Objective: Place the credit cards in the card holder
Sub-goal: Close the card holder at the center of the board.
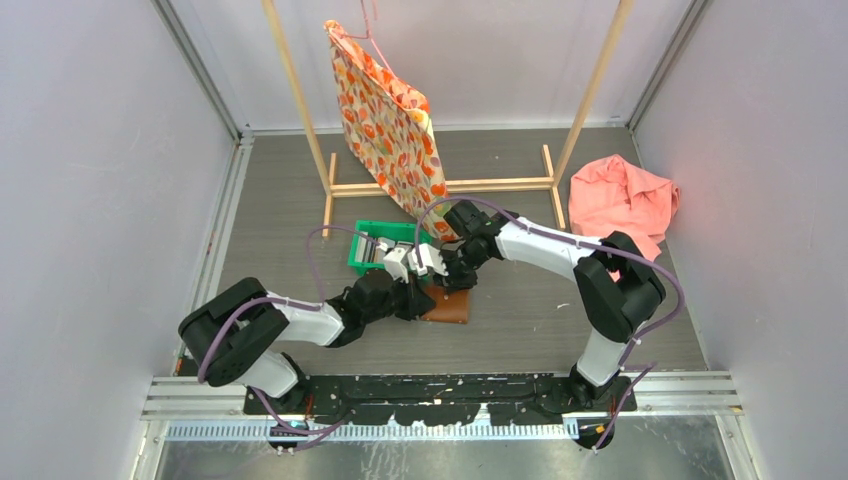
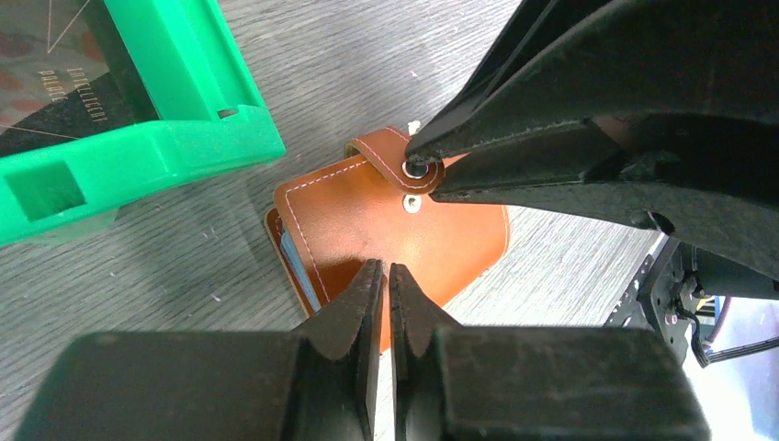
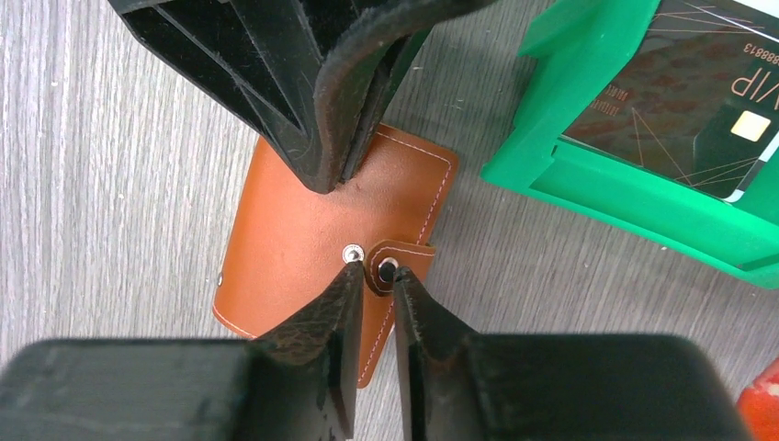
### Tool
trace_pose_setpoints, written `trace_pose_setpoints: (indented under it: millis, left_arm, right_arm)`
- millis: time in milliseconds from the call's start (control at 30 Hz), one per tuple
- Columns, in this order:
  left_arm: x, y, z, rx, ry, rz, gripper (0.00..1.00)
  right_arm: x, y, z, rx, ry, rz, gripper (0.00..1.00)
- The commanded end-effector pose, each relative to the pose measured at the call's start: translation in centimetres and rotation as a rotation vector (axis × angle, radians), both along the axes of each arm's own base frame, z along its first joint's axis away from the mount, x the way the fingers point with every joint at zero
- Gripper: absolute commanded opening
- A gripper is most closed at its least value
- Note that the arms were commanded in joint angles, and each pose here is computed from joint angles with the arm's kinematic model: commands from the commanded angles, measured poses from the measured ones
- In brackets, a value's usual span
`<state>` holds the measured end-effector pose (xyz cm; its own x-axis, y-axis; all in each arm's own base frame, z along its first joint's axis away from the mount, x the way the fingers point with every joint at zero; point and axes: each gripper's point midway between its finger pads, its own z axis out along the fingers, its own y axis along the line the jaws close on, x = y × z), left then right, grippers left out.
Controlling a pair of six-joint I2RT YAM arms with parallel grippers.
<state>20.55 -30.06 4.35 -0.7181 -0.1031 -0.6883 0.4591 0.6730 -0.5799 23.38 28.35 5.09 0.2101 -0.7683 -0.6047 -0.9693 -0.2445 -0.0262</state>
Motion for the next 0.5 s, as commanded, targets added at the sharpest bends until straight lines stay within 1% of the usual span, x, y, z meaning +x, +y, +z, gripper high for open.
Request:
trace_pose_setpoints:
  millis: [0,267,467]
  left_arm:
    - [0.9,-0.3,0.9,-0.024,-0.041,0.013,0.09]
    - [1.0,-0.2,0.7,-0.025,-0.033,0.022,0.08]
    - [1.1,-0.3,0.3,-0.021,-0.009,0.033,0.07]
  right_arm:
    - [0.9,0.8,0.5,0.017,-0.019,-0.007,0.21]
    - [0.6,0.9,1.0,0.024,-0.008,0.012,0.01]
    - [-0.5,0.6,1.5,0.045,0.025,0.058,0.01]
